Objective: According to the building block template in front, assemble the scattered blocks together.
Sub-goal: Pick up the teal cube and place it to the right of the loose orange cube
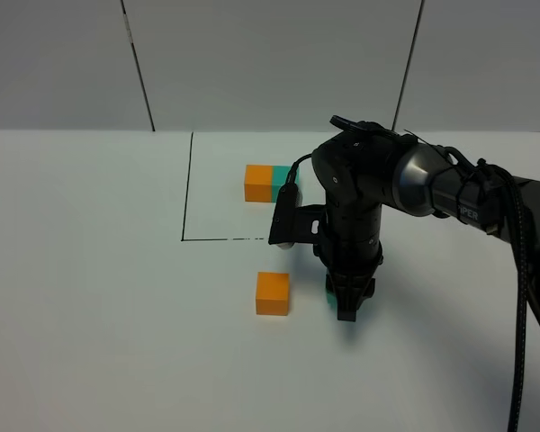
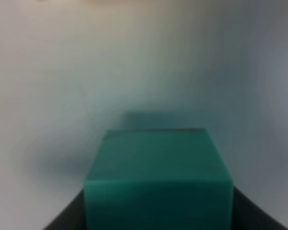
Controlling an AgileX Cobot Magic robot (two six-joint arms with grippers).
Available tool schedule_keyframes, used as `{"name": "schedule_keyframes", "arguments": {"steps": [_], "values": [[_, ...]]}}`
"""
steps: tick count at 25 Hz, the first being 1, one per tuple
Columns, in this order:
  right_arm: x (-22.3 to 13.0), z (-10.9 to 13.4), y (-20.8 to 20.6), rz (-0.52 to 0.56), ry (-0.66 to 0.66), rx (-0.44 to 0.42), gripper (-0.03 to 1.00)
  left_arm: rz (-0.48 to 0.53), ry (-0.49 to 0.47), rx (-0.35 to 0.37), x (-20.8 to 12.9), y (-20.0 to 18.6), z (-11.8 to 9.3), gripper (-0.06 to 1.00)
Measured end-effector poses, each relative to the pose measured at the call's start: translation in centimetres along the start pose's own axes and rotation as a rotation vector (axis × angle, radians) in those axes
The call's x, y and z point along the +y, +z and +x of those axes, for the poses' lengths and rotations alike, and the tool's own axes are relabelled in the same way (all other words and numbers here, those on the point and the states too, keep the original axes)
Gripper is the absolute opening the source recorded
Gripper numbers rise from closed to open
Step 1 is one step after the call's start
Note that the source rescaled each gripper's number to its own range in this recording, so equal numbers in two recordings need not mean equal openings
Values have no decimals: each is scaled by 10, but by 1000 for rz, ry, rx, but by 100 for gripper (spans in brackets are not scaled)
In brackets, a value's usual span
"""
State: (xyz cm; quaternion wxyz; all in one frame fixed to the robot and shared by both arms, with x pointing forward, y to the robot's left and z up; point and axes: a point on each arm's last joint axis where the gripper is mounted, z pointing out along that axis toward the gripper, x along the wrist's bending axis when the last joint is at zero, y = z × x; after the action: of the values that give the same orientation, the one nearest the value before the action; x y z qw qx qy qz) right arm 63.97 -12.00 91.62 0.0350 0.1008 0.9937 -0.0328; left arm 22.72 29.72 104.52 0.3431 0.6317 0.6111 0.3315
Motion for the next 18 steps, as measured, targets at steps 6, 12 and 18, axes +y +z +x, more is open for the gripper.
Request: {"name": "schedule_keyframes", "arguments": {"steps": [6, 12, 18], "values": [[11, 3, 9, -30, -18, -6, 1, 0, 0, 0, 0, 0, 0, 61], [19, 5, 17, -61, -56, 5, 1, 0, 0, 0, 0, 0, 0, 61], [20, 5, 25, -59, -62, 12, 1, 0, 0, 0, 0, 0, 0, 61]]}}
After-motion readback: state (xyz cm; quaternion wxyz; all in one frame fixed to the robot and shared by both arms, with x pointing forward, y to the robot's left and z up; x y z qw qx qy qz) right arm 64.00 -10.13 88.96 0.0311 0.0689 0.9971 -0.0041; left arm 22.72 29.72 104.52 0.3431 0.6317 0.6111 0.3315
